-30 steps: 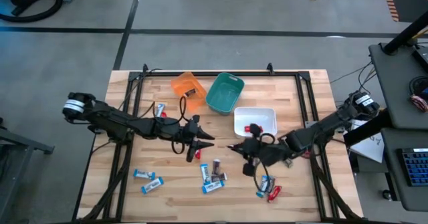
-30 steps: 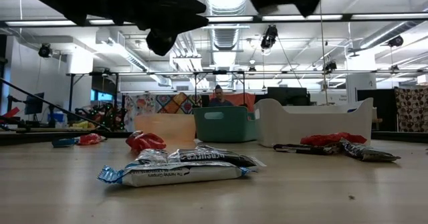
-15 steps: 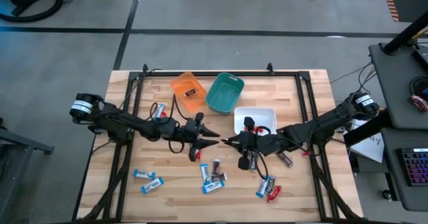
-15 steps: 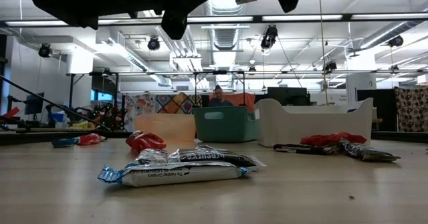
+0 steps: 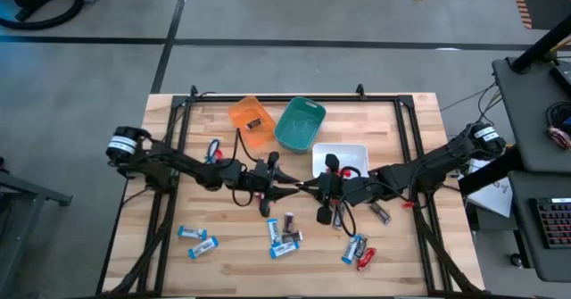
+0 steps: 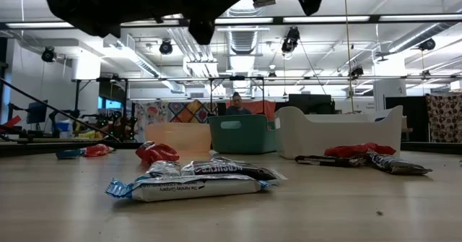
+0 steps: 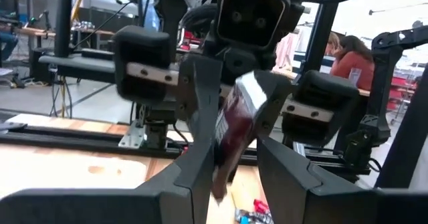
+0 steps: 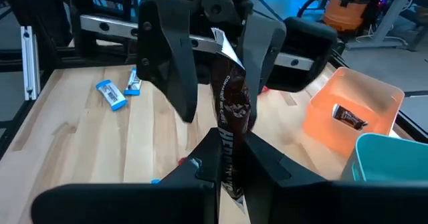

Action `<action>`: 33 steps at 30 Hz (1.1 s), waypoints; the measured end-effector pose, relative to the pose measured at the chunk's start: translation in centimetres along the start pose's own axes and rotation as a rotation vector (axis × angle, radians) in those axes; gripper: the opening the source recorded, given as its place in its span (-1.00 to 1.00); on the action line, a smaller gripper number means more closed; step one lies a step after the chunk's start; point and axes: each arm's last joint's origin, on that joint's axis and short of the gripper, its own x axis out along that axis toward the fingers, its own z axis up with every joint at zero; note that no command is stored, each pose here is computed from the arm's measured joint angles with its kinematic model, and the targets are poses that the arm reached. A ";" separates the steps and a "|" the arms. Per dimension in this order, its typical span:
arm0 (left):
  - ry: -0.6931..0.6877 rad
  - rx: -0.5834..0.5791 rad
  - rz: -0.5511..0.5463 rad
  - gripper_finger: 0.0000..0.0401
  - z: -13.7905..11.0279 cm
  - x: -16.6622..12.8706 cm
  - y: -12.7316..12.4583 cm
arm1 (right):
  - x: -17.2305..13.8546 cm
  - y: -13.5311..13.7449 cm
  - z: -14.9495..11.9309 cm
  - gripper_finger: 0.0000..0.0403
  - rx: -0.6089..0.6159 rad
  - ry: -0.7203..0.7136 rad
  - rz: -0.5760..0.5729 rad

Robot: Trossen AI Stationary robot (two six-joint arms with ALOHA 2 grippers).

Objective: Sort candy
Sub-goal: Put the brown chocolate bar into the orange bin

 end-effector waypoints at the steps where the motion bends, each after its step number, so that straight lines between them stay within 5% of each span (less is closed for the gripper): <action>1: 0.000 0.009 -0.004 -0.50 0.0 0.3 0.0 | 0.0 0.0 0.0 -0.85 -0.002 0.003 0.000; 8: -0.005 0.034 -0.008 -0.56 0.0 0.8 -0.1 | 0.0 0.0 -0.1 -0.85 -0.007 0.012 0.000; 17: -0.002 0.035 -0.005 -0.94 0.1 0.8 0.0 | 0.0 0.0 -0.2 -0.72 0.000 0.016 0.000; 28: -0.003 0.034 -0.002 -0.95 0.5 0.7 0.1 | -0.4 -0.2 0.2 -0.38 0.018 0.003 -0.014; 33: 0.110 0.040 0.086 -0.96 1.9 -0.3 1.3 | -1.5 -0.9 0.7 -0.24 0.055 0.003 -0.061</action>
